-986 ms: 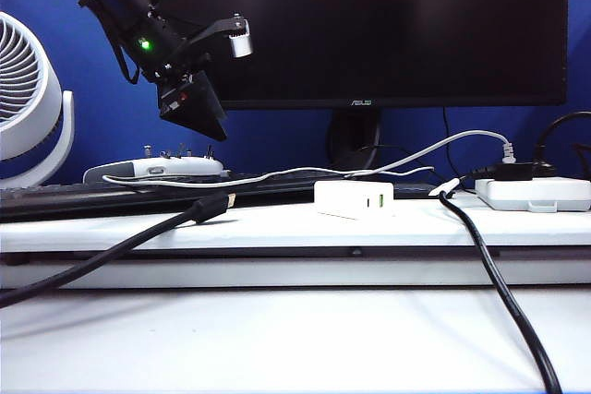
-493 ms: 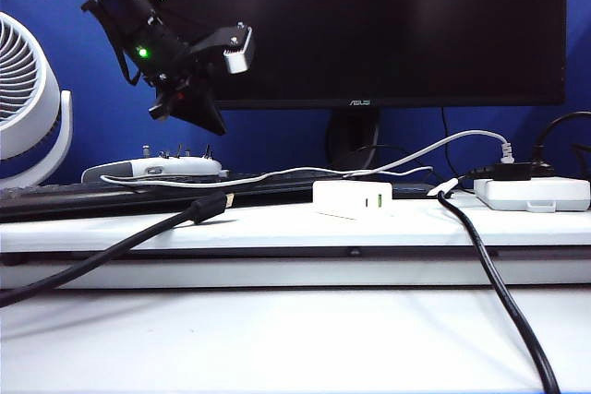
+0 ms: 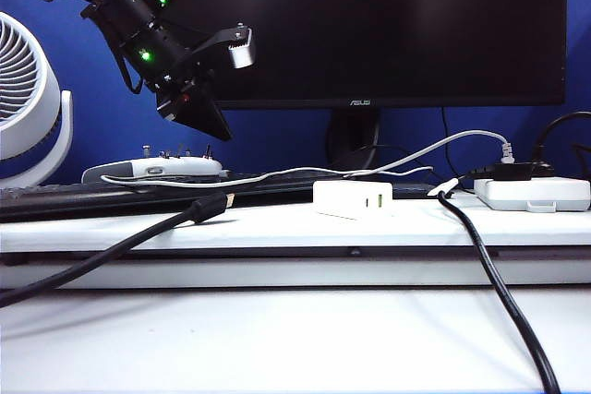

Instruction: Pick up the Type-C charging cable and the charging base, insert one end of the Type-C charger into the corresponding slot on the base, and finally place the plugged-in charger back on the table.

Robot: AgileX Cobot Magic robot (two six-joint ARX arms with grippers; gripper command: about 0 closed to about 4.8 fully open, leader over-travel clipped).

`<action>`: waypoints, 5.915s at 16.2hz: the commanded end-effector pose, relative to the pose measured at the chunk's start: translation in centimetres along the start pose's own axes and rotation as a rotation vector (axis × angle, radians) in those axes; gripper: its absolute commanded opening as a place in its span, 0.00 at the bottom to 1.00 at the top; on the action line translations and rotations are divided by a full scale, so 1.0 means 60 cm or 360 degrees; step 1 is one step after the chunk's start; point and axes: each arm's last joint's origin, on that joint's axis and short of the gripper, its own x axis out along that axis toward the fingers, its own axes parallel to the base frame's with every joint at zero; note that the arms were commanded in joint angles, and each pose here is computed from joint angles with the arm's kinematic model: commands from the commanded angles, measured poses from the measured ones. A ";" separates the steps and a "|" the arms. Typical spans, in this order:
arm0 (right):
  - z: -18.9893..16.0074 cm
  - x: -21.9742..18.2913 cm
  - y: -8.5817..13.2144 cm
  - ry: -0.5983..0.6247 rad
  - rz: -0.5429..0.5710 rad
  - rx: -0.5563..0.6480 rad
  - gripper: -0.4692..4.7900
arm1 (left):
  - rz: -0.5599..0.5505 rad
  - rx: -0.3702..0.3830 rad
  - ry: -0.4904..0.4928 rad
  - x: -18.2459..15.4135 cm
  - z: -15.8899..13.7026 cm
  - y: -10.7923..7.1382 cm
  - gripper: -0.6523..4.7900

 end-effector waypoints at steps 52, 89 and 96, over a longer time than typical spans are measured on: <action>0.010 -0.003 0.001 -0.0074 0.0010 -0.0021 0.09 | -0.0155 0.0113 0.0143 0.026 -0.039 0.008 0.66; 0.016 -0.004 0.017 -0.0089 0.0517 -0.0072 0.09 | -0.0844 -0.0972 -0.1315 -0.104 0.093 0.043 0.21; 0.016 -0.004 0.014 -0.0098 0.0444 -0.0069 0.09 | -0.0833 -0.1364 -0.0862 -0.075 0.100 0.009 0.21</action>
